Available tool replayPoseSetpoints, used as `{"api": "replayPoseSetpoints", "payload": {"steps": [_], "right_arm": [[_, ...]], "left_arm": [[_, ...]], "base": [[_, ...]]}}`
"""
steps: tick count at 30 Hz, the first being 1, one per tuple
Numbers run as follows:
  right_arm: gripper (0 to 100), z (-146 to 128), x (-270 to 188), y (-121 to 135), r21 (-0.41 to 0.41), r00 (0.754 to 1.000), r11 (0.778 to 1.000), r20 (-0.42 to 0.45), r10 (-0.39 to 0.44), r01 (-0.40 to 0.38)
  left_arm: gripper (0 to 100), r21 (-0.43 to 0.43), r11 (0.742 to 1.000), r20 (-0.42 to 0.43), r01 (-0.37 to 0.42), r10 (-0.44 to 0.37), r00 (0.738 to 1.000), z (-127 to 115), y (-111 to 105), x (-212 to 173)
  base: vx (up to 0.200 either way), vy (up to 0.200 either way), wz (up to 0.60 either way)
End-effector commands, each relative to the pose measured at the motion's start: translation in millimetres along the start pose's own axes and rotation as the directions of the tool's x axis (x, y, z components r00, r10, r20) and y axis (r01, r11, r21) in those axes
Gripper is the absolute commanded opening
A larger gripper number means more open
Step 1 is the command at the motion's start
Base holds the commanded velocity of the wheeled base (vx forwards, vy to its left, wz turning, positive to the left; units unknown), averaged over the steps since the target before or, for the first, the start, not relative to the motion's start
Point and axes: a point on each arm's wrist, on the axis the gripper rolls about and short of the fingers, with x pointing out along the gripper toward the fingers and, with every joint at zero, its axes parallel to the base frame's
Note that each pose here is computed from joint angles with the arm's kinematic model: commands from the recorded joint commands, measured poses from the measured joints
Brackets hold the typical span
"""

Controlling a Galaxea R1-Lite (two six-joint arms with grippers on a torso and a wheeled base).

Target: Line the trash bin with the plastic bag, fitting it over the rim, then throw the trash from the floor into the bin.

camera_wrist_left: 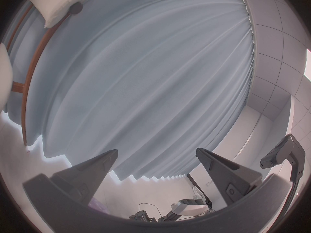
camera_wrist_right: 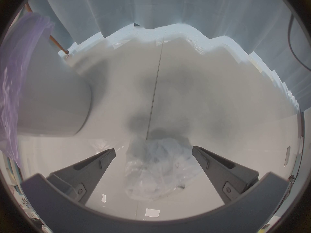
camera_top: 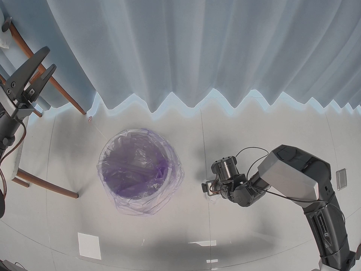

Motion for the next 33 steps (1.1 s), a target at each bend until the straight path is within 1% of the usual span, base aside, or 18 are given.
{"api": "replayPoseSetpoints", "payload": {"steps": [1,5,7,9,12,15,17,22,23,25,32,33], "right_arm": [[100,2,6,2,0.0,1.0,1.0,-0.005,-0.001,0.001],[100,11,14,4,0.004,1.0,1.0,-0.009,-0.004,0.004],[100,20,24,5,0.021,1.0,1.0,0.013,-0.004,0.003],[100,20,24,6,0.021,1.0,1.0,0.015,-0.003,0.003],[100,27,27,7,0.014,1.0,1.0,-0.026,-0.01,0.01],[100,32,33,7,0.041,1.0,0.999,-0.022,-0.012,0.013],[100,35,39,3,0.051,1.0,0.998,-0.015,-0.022,0.023],[100,32,56,-6,0.058,0.999,0.997,-0.016,-0.042,0.043],[100,30,59,-8,0.058,0.998,0.997,-0.03,-0.049,0.051],[100,30,59,-8,0.054,0.998,0.997,-0.044,-0.051,0.053],[100,30,59,-9,0.05,0.997,0.996,-0.044,-0.071,0.073],[0,30,58,-9,0.052,0.996,0.996,-0.043,-0.075,0.078]], "left_arm": [[100,0.003,1.0,0.003,-0.004,0.004,1.0,0,0,0],[100,0.022,1.0,0.018,-0.017,0.017,1.0,4,1,-3],[100,0.028,0.999,0.018,-0.024,0.023,1.0,6,2,-4],[100,0.028,0.999,0.018,-0.024,0.023,1.0,6,2,-4],[100,0.031,0.999,0.021,-0.023,0.023,1.0,7,1,-5],[100,0.032,0.999,0.021,-0.022,0.022,1.0,7,1,-5],[100,0.031,0.999,0.021,-0.023,0.023,1.0,7,1,-5],[100,0.032,0.999,0.02,-0.021,0.021,1.0,7,0,-5],[100,0.034,0.999,0.022,-0.022,0.021,1.0,8,0,-5],[100,0.034,0.999,0.022,-0.02,0.019,1.0,8,-1,-6],[100,0.032,0.999,0.019,-0.02,0.02,1.0,7,0,-6],[100,0.033,0.999,0.02,-0.019,0.019,1.0,7,-1,-6]], "base": [[-0.2,0.0,0.0],[0.0,0.0,0.0],[0.0,0.0,0.0],[0.0,0.0,0.0],[0.0,0.0,0.0],[0.0,0.0,0.0],[0.0,0.0,0.0],[0.0,0.0,0.0],[0.0,0.0,0.0],[0.0,0.0,0.0],[0.0,0.0,0.0],[0.0,0.0,0.0]]}}
